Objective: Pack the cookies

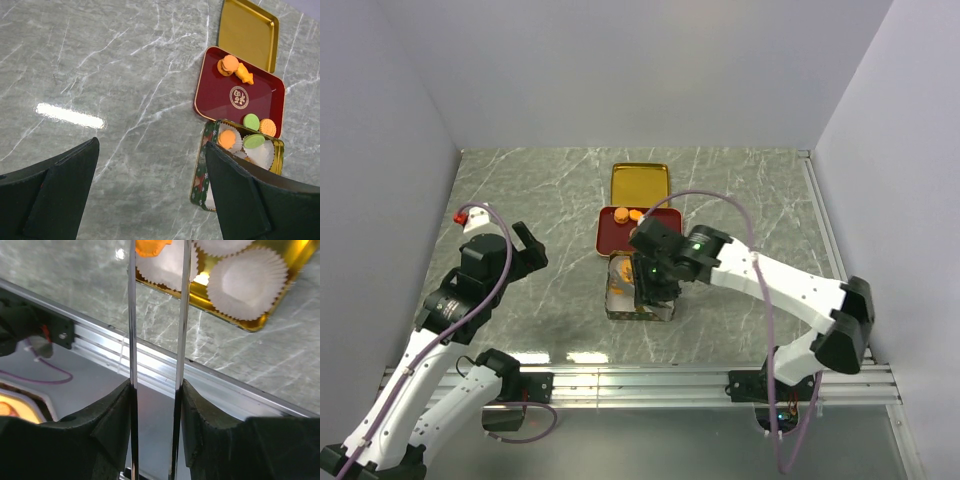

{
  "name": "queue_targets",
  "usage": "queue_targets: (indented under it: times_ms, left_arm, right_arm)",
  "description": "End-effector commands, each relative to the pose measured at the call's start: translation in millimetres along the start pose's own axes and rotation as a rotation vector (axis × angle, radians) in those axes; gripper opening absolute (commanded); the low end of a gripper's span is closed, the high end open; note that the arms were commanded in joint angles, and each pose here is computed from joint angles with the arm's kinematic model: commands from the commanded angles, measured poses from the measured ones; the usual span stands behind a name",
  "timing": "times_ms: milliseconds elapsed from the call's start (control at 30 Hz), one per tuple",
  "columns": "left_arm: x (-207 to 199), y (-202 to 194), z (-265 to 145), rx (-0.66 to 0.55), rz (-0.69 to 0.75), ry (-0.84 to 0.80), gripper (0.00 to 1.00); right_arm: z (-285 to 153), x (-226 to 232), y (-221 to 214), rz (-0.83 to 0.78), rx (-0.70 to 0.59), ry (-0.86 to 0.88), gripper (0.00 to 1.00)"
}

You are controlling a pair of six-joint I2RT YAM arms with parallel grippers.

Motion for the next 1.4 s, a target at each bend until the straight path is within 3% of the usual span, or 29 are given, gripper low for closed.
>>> queue_targets:
  times_ms: [0, 467, 1367]
  left_arm:
    - [-7.0, 4.2, -0.3, -0.014, -0.011, -0.026, 0.93]
    - [-7.3, 4.7, -0.9, -0.016, -0.011, -0.031, 0.93]
    - [-7.3, 6.8, -3.6, -0.027, -0.018, -0.039, 0.93]
  right_arm:
    - [2.9, 18.5, 19.4, -0.01, -0.055, 0.008, 0.44]
    - [20.7, 18.8, 0.9, -0.014, -0.008, -0.076, 0.43]
    - [-3.7, 29.9, -11.6, 0.003, -0.033, -0.069, 0.48]
Point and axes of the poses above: each gripper's point midway between its finger pads, its own z axis out along the fingers, its own x axis along the line the jaws close on, y = z × x, the point moved 1 cm from there along -z, back along the fingers, and after that the axes turned 14 degrees about -z, right-handed, at the moved point
